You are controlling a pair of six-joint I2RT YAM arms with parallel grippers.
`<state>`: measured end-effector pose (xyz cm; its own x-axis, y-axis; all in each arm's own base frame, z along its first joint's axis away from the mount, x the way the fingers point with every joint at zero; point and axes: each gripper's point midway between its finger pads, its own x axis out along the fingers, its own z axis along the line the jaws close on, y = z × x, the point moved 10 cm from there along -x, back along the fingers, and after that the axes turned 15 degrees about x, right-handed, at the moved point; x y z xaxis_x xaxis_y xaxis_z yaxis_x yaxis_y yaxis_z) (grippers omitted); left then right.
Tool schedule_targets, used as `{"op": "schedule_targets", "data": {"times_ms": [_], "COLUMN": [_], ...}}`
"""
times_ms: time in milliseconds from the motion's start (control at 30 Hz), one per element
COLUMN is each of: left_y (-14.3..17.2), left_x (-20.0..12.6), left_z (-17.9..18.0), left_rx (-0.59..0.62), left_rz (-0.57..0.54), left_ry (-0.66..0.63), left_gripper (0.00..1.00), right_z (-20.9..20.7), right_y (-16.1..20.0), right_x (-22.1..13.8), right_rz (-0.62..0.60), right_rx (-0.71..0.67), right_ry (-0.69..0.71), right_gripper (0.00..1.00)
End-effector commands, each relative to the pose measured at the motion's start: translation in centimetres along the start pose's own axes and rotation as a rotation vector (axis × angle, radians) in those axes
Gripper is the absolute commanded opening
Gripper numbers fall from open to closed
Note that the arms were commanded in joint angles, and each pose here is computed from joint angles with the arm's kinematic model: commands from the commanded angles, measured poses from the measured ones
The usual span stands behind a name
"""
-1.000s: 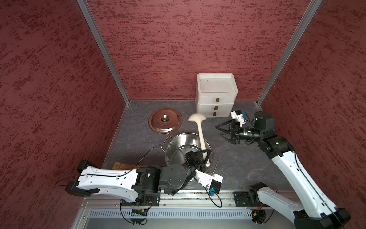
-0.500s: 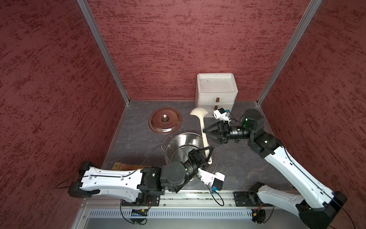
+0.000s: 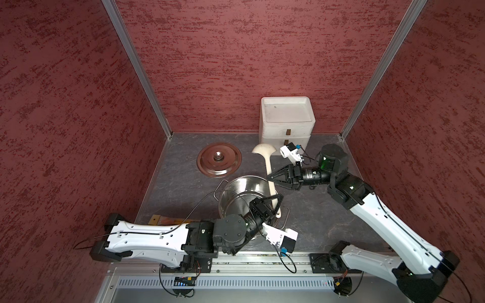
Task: Stir the soup with a spoon
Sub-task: Place the spoon at the center of the board.
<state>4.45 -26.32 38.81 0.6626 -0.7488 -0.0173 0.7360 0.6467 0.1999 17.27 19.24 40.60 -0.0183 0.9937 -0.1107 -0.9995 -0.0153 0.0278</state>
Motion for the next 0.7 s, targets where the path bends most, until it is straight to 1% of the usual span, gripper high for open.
{"op": "schedule_targets", "data": {"times_ms": [0,67,100,167,200,233,267,300,333,400,533,600,667], "left_y": [0.1,0.2,0.3,0.4,0.6,0.7,0.9,1.1,1.5,2.3,5.0,7.3,10.2], "left_x": [0.0,-0.1,-0.1,-0.3,-0.4,-0.5,-0.6,-0.8,-0.9,-1.0,-0.4,0.2,0.5], "left_z": [0.4,0.4,0.3,0.4,0.6,0.7,0.9,1.1,1.2,1.4,1.4,0.8,0.1], "left_rx": [-0.034,-0.049,-0.057,-0.076,-0.094,-0.117,-0.148,-0.188,-0.236,-0.359,-0.681,-0.856,-1.062], "left_rz": [-0.008,-0.003,-0.002,0.000,0.003,0.006,0.009,0.008,0.010,0.018,0.089,0.169,0.273], "left_ry": [-0.005,-0.010,-0.012,-0.020,-0.031,-0.043,-0.055,-0.066,-0.065,-0.057,-0.051,-0.050,-0.058], "left_gripper": [0.00,0.01,0.12,0.40,0.53,0.64,0.77,0.97,1.00,1.00,1.00,1.00,1.00], "right_z": [1.6,1.7,1.8,1.9,1.9,1.9,1.9,1.9,1.8,1.4,-0.5,-2.1,-4.5], "right_y": [0.4,0.4,0.4,0.3,0.2,0.1,0.0,-0.2,-0.5,-1.1,-2.5,-2.9,-3.5], "right_x": [-0.3,-0.6,-0.7,-0.9,-1.0,-1.2,-1.5,-2.0,-2.5,-4.2,-9.2,-11.3,-12.6], "right_rz": [-0.020,-0.063,-0.085,-0.123,-0.142,-0.159,-0.180,-0.204,-0.229,-0.297,-0.472,-0.540,-0.563], "right_rx": [-0.079,-0.096,-0.104,-0.124,-0.130,-0.141,-0.155,-0.166,-0.175,-0.213,-0.256,-0.261,-0.231], "right_ry": [-0.014,0.012,0.023,0.032,0.038,0.043,0.049,0.057,0.065,0.081,0.129,0.157,0.188], "right_gripper": [0.00,0.00,0.00,0.00,0.00,0.00,0.00,0.00,0.00,0.00,0.00,0.00,0.00]}}
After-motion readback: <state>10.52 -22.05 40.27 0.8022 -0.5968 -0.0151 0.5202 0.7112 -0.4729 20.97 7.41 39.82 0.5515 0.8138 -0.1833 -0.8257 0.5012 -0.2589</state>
